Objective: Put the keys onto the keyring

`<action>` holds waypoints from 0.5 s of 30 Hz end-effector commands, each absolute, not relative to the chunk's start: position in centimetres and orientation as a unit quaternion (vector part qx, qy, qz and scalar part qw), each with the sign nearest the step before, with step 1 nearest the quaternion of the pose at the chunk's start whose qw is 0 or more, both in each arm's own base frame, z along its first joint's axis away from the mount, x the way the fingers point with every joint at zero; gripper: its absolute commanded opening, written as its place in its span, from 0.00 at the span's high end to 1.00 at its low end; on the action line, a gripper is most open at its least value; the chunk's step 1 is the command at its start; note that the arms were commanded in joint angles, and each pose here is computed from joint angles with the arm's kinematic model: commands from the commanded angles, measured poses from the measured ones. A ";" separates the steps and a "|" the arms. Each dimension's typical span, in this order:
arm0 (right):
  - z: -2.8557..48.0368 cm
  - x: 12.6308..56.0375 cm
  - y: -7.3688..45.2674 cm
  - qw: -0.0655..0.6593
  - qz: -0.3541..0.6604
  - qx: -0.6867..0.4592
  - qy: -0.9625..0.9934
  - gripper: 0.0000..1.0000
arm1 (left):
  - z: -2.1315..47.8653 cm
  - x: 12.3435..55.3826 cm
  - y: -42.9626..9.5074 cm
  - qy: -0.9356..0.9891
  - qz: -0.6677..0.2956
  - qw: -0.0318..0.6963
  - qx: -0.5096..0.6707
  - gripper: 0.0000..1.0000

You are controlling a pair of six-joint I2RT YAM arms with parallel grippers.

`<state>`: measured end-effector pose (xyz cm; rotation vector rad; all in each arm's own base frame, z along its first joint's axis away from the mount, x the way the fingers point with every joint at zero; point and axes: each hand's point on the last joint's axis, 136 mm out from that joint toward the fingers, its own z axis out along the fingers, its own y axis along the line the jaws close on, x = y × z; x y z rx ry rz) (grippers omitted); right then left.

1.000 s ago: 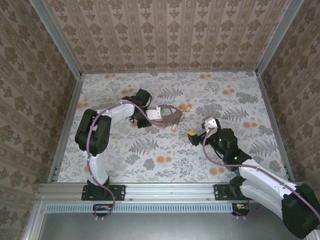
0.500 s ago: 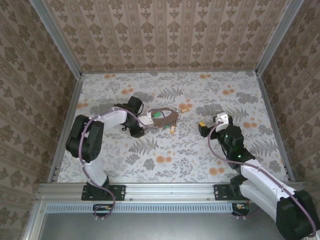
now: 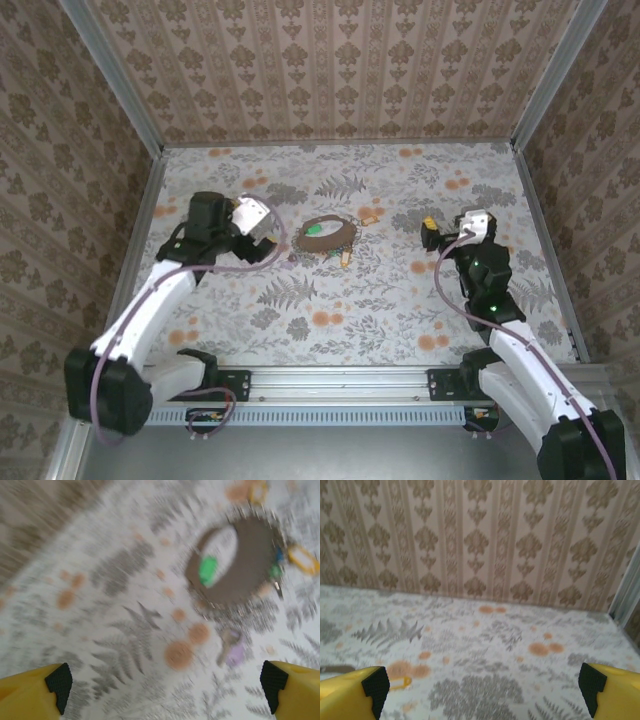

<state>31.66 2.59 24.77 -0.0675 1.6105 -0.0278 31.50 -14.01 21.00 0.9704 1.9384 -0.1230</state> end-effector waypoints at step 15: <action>17.2 34.2 2.6 0.652 -0.008 -0.041 0.757 0.00 | 11.3 39.1 -4.1 0.837 -0.041 0.532 0.119 0.00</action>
